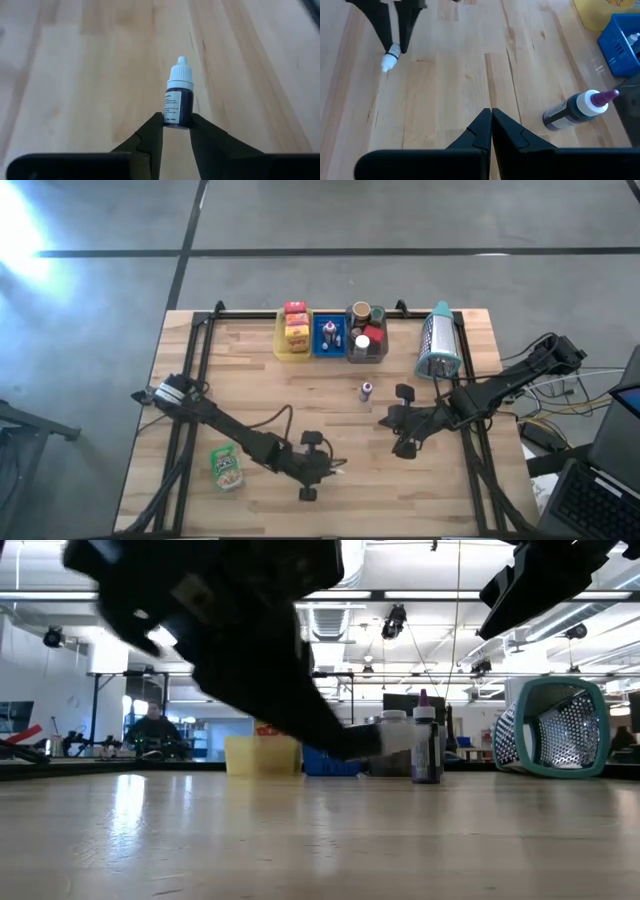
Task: Pick & Place Kitchen Items
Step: Put the small red food coloring bottle into the blue bin
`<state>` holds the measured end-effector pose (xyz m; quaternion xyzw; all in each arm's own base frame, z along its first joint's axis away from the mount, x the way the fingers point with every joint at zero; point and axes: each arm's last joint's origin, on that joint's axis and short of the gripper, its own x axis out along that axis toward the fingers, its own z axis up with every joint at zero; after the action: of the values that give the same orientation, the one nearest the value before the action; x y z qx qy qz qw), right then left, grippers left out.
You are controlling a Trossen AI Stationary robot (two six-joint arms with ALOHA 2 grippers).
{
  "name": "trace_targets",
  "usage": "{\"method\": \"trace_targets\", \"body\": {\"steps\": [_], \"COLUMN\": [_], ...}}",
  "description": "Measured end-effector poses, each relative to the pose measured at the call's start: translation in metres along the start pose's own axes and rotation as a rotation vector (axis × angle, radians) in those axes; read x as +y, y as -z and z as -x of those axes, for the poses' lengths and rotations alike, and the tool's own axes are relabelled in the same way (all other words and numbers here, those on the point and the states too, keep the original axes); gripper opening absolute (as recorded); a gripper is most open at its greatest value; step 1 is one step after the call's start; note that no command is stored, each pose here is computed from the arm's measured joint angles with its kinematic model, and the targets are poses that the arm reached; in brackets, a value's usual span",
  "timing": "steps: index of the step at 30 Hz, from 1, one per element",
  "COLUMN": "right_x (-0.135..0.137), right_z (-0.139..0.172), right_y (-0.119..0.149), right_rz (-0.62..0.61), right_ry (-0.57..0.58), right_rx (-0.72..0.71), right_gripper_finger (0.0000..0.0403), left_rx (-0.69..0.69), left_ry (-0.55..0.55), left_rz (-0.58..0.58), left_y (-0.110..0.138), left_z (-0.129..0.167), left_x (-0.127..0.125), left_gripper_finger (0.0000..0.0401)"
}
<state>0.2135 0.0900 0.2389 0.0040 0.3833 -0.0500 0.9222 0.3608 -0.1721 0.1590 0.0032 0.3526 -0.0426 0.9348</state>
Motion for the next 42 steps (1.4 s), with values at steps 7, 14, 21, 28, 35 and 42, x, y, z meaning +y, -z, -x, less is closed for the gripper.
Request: {"method": "trace_targets", "body": {"steps": [7, 14, 21, 28, 35, 42], "right_x": [0.0, 0.0, -0.004, -0.01, -0.015, -0.022], "right_z": [0.0, 0.002, 0.011, 0.022, 0.03, 0.012], "right_y": [0.0, -0.005, -0.025, -0.049, -0.064, -0.07], "right_rz": [0.002, 0.045, 0.034, 0.074, 0.088, 0.068], "right_ry": [-0.001, -0.003, 0.045, 0.055, 0.057, -0.008], "right_rx": [-0.002, -0.018, -0.091, -0.153, -0.196, -0.163], "right_gripper_finger": [0.0008, 0.0008, 0.0009, 0.0021, 0.0106, 0.0185], "left_rx": [-0.199, -0.502, -0.606, -0.576, -0.587, -0.609], "left_ry": [-0.004, 0.059, 0.306, 0.374, 0.389, 0.395], "left_rz": [0.083, 0.166, 0.294, 0.345, 0.357, 0.352], "left_y": [0.0, -0.012, -0.023, -0.022, -0.023, -0.025], "left_z": [0.013, 0.042, 0.057, 0.058, 0.06, 0.062], "left_x": [0.041, 0.093, 0.139, 0.158, 0.164, 0.164], "left_gripper_finger": [0.0092, 0.0092, 0.0092, 0.0092, 0.0092, 0.0092]}}
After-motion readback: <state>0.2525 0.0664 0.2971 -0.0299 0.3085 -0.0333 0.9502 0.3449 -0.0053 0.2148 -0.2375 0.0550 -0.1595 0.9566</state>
